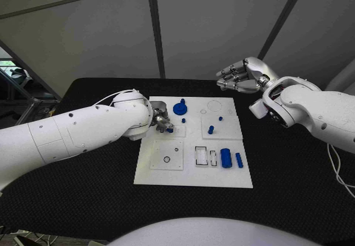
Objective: Assemble the parts on the task board
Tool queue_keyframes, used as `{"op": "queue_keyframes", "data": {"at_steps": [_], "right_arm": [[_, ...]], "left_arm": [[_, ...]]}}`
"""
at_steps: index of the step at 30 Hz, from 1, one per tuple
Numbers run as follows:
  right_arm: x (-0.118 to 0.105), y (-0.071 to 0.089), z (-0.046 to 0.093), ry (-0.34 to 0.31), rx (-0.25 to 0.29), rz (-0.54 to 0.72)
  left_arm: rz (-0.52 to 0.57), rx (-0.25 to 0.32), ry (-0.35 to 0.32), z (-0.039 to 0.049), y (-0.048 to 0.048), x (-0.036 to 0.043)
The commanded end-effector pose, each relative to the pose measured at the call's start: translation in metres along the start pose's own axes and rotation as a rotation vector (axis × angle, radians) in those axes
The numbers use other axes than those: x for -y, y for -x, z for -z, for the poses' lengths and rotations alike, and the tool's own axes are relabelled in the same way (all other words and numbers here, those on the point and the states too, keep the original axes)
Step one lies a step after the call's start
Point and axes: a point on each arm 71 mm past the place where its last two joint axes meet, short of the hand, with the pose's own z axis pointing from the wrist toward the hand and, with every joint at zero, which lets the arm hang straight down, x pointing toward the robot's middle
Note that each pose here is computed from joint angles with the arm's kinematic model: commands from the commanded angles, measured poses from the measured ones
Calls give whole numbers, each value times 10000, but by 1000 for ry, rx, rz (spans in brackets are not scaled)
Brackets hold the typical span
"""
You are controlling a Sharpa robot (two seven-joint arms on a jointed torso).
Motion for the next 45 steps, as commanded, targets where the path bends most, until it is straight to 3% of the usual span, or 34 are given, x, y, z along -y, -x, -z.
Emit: {"op": "queue_keyframes", "data": {"at_steps": [1, 45], "right_arm": [[-10, 8, -2, 2, 3, 3], [2, 15, -5, -6, 8, 5]], "left_arm": [[-12, -11, 10, -10, -23, -20], [4, -20, 21, -77, -11, -16]]}}
